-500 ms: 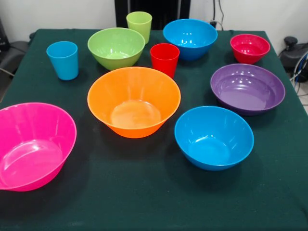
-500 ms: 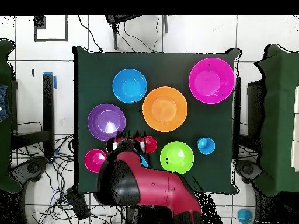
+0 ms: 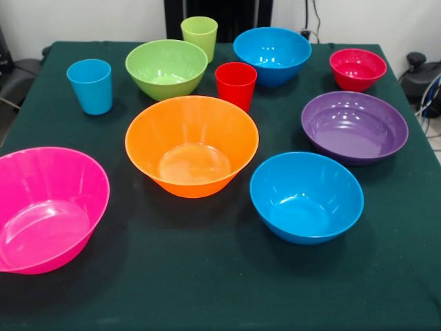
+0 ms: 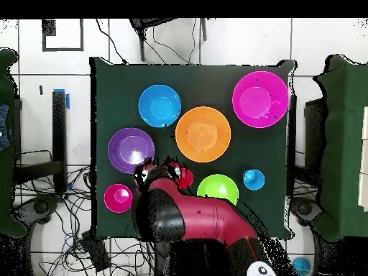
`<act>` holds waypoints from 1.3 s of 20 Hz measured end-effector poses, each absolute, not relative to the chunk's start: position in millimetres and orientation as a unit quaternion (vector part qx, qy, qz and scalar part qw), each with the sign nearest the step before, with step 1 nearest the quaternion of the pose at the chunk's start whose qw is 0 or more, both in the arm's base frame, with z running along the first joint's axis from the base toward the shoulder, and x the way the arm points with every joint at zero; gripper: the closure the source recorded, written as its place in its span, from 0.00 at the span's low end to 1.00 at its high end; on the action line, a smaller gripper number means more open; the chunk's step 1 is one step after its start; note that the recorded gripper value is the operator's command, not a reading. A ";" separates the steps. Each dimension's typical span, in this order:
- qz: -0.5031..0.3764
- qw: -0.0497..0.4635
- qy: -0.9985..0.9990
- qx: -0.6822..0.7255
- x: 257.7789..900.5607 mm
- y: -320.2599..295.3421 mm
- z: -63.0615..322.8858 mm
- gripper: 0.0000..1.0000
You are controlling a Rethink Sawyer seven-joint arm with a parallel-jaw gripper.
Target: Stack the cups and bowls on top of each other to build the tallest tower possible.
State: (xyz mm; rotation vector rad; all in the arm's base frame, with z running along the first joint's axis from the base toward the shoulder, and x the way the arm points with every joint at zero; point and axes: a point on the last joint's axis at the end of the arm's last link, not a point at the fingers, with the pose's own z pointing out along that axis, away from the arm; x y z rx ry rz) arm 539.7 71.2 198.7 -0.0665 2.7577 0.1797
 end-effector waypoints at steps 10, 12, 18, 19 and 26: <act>0.100 0.175 0.977 -0.063 533.6 109.2 178.4 0.00; 0.102 0.174 0.977 -0.071 531.3 117.7 178.5 0.00; 0.091 0.190 0.971 -0.113 522.4 153.3 198.7 0.00; 0.087 0.192 0.970 -0.121 521.0 161.2 205.9 0.00; 0.064 0.192 0.966 -0.158 506.7 195.2 244.7 0.00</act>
